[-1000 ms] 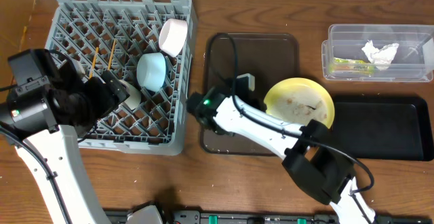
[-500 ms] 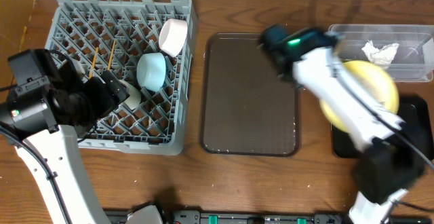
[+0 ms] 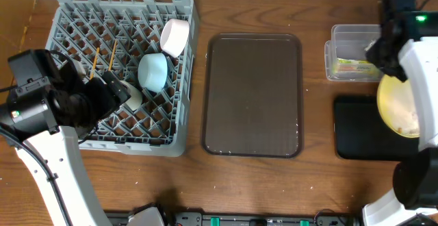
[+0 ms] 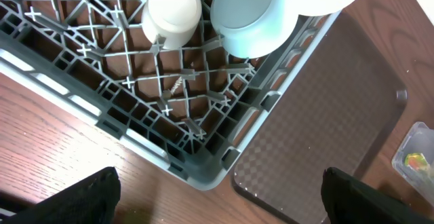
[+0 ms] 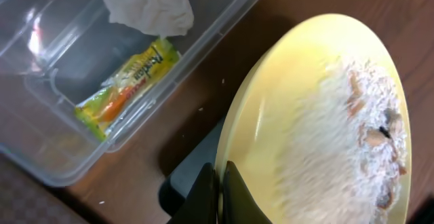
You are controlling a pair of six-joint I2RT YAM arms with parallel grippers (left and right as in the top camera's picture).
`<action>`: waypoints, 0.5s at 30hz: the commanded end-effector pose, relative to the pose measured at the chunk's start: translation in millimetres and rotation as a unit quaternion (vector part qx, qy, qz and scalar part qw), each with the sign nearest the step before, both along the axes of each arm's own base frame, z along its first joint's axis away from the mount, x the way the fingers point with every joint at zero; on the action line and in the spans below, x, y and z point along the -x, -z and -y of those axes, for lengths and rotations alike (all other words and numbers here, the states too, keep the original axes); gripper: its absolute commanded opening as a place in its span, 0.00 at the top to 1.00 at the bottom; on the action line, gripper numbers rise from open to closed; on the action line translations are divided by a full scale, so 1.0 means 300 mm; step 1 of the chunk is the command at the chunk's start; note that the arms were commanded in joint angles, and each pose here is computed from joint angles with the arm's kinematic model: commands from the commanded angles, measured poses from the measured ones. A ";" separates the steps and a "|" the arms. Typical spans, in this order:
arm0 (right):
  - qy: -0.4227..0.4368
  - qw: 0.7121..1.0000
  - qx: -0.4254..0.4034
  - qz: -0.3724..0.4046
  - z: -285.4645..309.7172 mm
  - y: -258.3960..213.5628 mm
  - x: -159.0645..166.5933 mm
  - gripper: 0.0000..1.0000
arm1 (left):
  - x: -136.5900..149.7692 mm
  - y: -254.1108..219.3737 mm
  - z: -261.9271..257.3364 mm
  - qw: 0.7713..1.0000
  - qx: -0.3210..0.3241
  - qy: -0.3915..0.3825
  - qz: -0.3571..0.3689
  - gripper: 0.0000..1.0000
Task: Sort waste into correct bins and load items into the dishwasher
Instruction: 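Tilt the plate to dump the rice onto the black tray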
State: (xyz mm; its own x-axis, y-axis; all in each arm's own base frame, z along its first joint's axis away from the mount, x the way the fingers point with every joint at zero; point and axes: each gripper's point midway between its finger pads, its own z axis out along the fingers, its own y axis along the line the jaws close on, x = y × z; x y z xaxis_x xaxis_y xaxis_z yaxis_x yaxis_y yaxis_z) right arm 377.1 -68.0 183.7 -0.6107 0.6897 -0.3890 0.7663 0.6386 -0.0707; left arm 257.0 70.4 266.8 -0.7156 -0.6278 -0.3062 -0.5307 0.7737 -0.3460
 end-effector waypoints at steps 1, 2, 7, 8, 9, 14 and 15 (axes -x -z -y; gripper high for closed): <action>-0.026 0.999 -0.042 0.000 0.009 0.023 0.007 0.99 | 0.003 0.000 -0.009 1.000 -0.003 -0.005 -0.002 0.05; -0.028 0.998 -0.047 0.001 0.009 0.029 0.005 0.99 | 0.003 0.000 -0.009 1.000 -0.003 -0.005 -0.002 0.05; -0.037 0.996 -0.081 0.005 -0.025 0.068 -0.005 0.99 | 0.003 0.000 -0.009 1.000 -0.003 -0.005 -0.002 0.05; -0.038 0.995 -0.089 0.004 -0.034 0.074 -0.004 0.99 | 0.003 0.000 -0.009 1.000 -0.003 -0.005 -0.002 0.05; -0.041 0.994 -0.097 0.003 -0.044 0.083 -0.004 0.99 | 0.003 0.000 -0.009 1.000 -0.004 -0.005 -0.002 0.05; -0.055 0.988 -0.148 -0.001 -0.104 0.163 0.002 0.99 | 0.003 0.000 -0.009 1.000 -0.003 -0.005 -0.002 0.05; -0.057 0.985 -0.162 -0.006 -0.120 0.189 0.010 0.99 | 0.003 0.000 -0.009 1.000 -0.003 -0.005 -0.002 0.05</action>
State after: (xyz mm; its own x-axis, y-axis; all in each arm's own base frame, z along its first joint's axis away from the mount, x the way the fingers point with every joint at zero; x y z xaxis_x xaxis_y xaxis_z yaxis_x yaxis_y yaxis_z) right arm 380.9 -45.7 134.7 -0.6687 0.7136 -0.2090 0.7131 0.6951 0.0915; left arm 257.0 70.4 266.8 -0.7156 -0.6278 -0.3062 -0.5307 0.7737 -0.3460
